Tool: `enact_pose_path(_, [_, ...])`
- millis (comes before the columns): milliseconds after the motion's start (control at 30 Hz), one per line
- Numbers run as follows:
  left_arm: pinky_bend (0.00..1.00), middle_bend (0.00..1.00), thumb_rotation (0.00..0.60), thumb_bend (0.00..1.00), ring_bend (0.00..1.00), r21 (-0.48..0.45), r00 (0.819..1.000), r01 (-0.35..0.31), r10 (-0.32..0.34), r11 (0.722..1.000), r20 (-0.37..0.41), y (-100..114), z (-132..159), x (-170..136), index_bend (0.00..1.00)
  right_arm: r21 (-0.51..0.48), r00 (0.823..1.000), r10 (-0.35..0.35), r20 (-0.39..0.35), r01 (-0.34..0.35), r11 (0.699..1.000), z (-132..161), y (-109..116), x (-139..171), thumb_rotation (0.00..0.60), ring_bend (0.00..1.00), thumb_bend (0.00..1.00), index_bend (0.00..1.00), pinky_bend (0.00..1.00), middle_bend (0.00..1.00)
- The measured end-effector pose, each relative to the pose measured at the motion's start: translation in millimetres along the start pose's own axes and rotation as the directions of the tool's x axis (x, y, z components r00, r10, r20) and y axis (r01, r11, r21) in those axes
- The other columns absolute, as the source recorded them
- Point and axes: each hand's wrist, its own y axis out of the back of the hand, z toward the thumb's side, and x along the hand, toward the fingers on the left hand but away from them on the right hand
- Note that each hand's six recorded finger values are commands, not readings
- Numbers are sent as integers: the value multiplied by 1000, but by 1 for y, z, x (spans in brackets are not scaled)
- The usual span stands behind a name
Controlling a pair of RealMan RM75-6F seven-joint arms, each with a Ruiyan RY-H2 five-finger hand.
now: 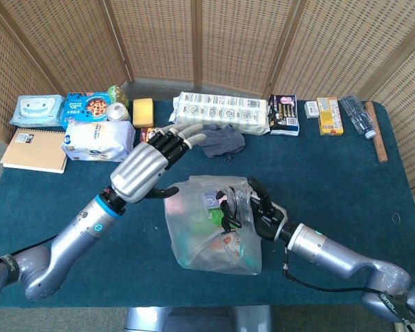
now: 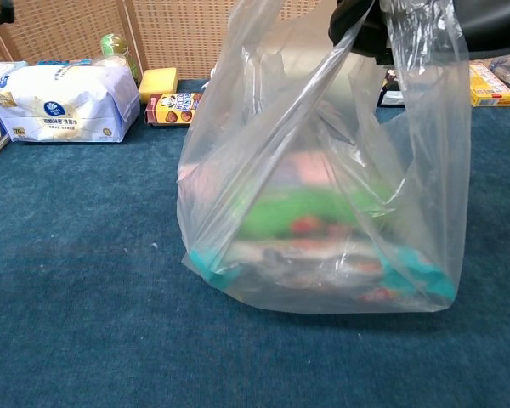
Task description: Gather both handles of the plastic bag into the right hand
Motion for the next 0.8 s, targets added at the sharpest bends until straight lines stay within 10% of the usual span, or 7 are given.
enact_pose_path(800, [83,18,600,0,0,201,968,-146,182,969,-172,24,-54,-105,0,-44,997,-64,-48,62,997,38,-22,4,532,869,281,518,733,742])
